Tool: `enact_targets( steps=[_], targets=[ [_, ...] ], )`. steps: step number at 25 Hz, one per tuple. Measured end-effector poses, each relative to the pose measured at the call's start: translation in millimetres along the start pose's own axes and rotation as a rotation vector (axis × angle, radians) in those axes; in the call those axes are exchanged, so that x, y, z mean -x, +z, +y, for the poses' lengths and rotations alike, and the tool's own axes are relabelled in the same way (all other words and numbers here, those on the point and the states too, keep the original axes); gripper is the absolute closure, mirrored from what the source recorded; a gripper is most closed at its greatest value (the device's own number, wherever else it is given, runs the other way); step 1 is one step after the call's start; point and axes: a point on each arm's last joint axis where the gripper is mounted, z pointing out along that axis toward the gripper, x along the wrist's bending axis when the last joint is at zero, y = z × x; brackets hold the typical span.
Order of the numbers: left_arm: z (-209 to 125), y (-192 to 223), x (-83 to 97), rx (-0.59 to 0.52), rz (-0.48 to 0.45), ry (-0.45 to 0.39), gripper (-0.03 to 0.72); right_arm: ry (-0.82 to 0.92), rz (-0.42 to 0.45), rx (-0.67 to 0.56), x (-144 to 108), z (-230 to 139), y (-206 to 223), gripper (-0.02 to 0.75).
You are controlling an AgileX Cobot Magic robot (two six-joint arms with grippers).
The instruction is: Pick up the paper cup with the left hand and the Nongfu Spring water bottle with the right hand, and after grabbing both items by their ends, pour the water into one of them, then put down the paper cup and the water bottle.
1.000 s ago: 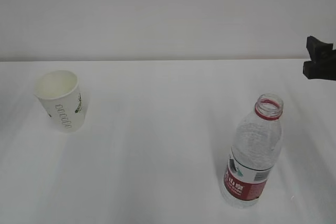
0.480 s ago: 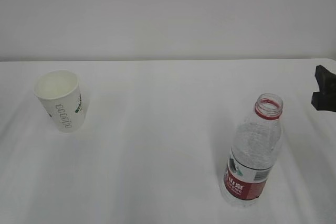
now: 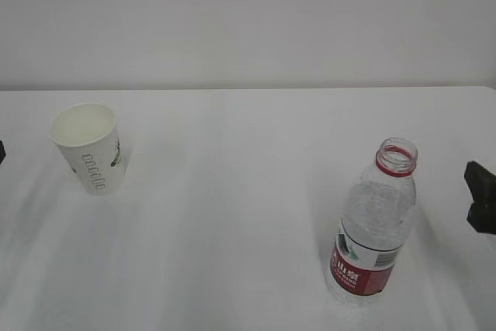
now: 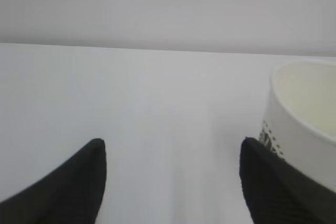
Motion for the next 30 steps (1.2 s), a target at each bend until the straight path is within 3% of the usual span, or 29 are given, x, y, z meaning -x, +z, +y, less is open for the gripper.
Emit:
enact_targets(
  steps=[9, 17, 30],
  targets=[
    [-33.5, -35.2, 2.6, -0.096, -0.037, 0.002, 0.109, -0.028, 0.116, -0.048, -9.2, -11.6, -6.3, 0.151],
    [-38.3, -41.7, 7.6, -0.119, -0.094, 0.022, 0.109, -0.009, 0.139, -0.091, -9.2, -20.5, -17.4, 0.15],
    [-38.5, -42.0, 10.9, -0.121, -0.132, 0.036, 0.111, -0.062, 0.285, -0.088, -22.0, -21.0, -20.4, 0.151]
  ],
)
